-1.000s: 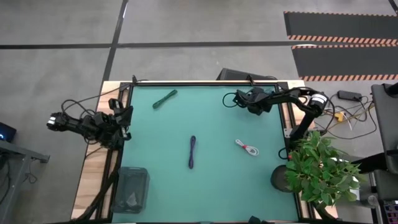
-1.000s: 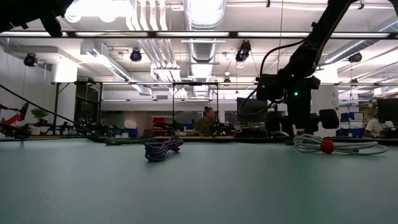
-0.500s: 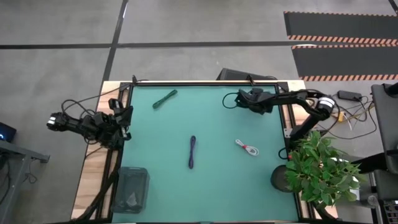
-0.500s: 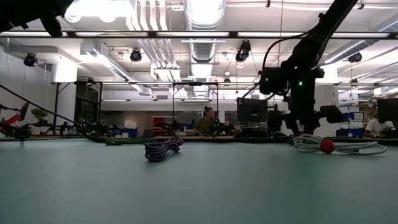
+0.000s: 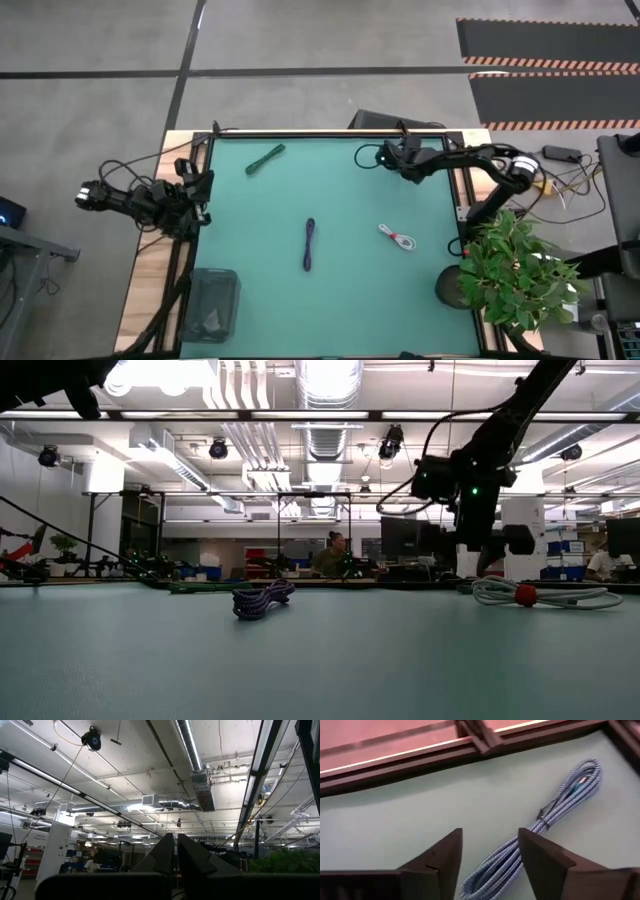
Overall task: Pick and place USB-C Cables
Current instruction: Put the blue charger cable into the gray bin
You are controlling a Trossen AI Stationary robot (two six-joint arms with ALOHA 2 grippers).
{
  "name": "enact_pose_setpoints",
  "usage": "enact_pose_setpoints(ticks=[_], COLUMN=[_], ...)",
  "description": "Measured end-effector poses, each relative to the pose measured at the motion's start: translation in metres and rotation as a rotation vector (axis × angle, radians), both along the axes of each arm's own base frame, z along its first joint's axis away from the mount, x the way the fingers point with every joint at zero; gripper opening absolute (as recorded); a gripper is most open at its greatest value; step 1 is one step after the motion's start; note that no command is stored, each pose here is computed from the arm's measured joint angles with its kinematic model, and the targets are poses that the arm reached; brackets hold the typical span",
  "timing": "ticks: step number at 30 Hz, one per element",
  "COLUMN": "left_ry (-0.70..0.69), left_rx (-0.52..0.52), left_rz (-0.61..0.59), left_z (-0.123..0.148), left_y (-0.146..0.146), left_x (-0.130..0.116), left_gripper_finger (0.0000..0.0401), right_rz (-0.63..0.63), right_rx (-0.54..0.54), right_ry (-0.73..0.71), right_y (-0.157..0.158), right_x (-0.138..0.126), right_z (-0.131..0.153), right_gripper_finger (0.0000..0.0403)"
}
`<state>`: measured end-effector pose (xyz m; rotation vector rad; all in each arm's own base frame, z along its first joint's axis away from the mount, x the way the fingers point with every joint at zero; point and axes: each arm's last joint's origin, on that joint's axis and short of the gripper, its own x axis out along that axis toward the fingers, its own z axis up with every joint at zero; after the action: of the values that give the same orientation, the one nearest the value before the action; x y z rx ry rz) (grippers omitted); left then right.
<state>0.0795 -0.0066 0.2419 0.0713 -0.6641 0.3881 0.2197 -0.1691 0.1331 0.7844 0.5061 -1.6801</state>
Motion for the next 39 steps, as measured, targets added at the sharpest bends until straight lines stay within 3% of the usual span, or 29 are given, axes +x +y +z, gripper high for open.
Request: enact_pose_setpoints(ticks=[10, 21, 26, 39], left_ry=[0.003, 0.005, 0.005, 0.003], left_rx=[0.001, 0.007, 0.005, 0.0], left_rz=[0.0, 0.005, 0.004, 0.0], left_z=[0.0, 0.0, 0.0, 0.0], left_y=[0.0, 0.0, 0.0, 0.0], left_x=[0.0, 0.0, 0.0, 0.0], left_gripper_finger=[0.0008, 0.0008, 0.0008, 0.0008], right_rz=[-0.071, -0.045, -0.023, 0.063], right_rx=[0.021, 0.113, 0.124, 0.147], right_ry=[0.048, 0.108, 0.109, 0.109], right_y=[-0.001, 0.004, 0.004, 0.007], right_x=[0.001, -0.001, 0.0, 0.004], right_z=[-0.028, -0.035, -0.036, -0.034], right_gripper_finger=[0.0242, 0.0227, 0.019, 0.0034])
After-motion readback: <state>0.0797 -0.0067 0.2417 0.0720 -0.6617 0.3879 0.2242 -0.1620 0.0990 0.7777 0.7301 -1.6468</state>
